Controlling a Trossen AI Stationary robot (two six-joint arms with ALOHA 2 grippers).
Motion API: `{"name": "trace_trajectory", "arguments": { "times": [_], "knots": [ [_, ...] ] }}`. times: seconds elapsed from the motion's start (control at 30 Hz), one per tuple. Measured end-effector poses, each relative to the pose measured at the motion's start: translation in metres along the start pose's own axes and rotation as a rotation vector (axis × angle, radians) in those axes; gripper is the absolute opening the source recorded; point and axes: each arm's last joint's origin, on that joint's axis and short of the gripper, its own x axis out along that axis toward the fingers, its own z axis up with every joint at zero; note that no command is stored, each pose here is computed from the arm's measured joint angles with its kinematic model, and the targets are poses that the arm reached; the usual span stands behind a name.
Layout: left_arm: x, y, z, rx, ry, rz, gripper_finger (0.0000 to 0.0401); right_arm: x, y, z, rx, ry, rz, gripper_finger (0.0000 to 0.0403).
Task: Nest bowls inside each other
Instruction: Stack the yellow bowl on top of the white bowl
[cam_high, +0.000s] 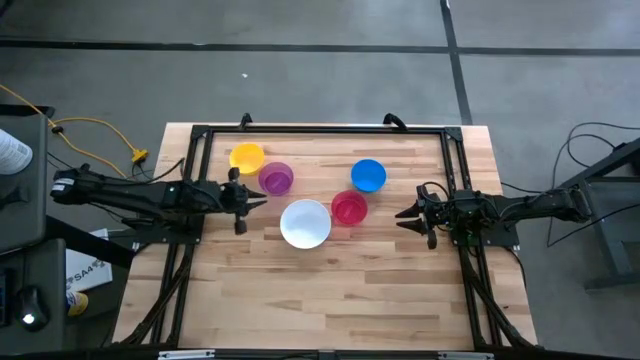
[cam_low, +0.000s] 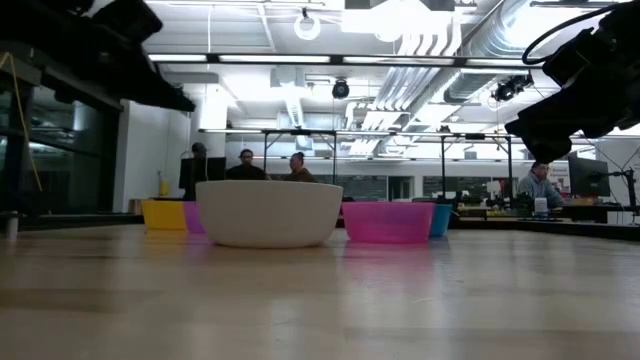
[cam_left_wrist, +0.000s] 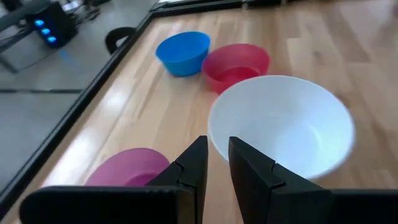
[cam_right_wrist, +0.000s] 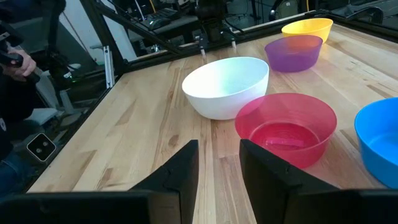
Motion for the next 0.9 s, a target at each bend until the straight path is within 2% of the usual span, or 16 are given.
{"name": "trace_trajectory", "arguments": {
  "times": [0.33,0.57,0.77,0.9],
  "knots": [
    [0.026,-0.001,0.021,0.021,0.101,0.148,0.0065,0.0,0.0,0.0,0.0,0.0,0.0,0.011],
    [0.034,0.026,0.013,-0.024,0.304,0.262,0.0065,0.0,0.0,0.0,0.0,0.0,0.0,0.011],
    [0.032,0.046,0.013,-0.072,0.393,0.275,0.0065,0.0,0.0,0.0,0.0,-0.001,0.0,0.011],
    [0.027,0.056,0.018,-0.058,0.453,0.269,0.0065,0.0,0.0,0.0,0.0,-0.004,0.003,0.011]
  ]
}}
